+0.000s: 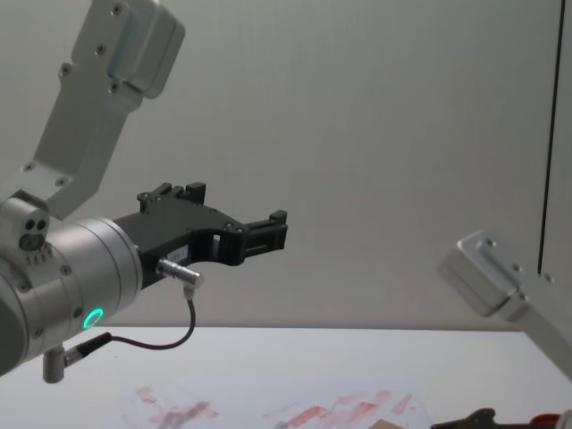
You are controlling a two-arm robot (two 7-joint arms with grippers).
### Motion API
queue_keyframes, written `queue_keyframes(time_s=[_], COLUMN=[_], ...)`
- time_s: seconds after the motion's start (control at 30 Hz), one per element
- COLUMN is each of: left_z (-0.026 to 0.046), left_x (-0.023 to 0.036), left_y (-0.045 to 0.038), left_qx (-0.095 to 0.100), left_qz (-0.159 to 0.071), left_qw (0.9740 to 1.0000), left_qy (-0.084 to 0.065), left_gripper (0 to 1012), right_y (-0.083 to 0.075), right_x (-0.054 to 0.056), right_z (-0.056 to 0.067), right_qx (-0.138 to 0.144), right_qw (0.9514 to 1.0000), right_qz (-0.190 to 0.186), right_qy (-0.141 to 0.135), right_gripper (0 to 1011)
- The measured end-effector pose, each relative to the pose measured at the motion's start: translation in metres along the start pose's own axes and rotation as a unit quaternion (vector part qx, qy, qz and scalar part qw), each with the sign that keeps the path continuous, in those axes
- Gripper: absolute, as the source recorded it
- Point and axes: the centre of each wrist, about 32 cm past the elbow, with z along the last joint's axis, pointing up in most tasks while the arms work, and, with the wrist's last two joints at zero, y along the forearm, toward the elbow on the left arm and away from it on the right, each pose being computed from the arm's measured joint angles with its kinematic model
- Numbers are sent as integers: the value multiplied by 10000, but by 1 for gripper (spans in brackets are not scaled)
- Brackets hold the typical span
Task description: Use the one hand to pick up the stamp and affix it onto the A4 paper.
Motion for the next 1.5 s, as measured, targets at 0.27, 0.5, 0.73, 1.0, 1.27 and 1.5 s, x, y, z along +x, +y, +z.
queue_keyframes(time_s=[0.27,0.5,0.73,1.0,1.27,1.5], left_z=[0,0,0,0,0,0], left_x=[0,0,0,0,0,0], left_y=[0,0,0,0,0,0], left_qx=[0,0,0,0,0,0], left_qz=[0,0,0,0,0,0], left_qw=[10000,10000,10000,10000,10000,10000], left_qy=[0,0,0,0,0,0], left_gripper=[1003,1002,1002,1002,1002,1003], right_y=[71,111,108,-7,-267,-494], right_x=[-47,-57,-31,46,179,263], right_z=[6,20,94,279,354,273], right_qx=[22,113,363,771,978,862], right_qw=[9999,9995,9980,9938,9882,9856], right_qz=[-68,-205,-392,-585,-903,-1181], right_qy=[87,191,334,548,763,855], right_gripper=[224,224,224,224,224,224])
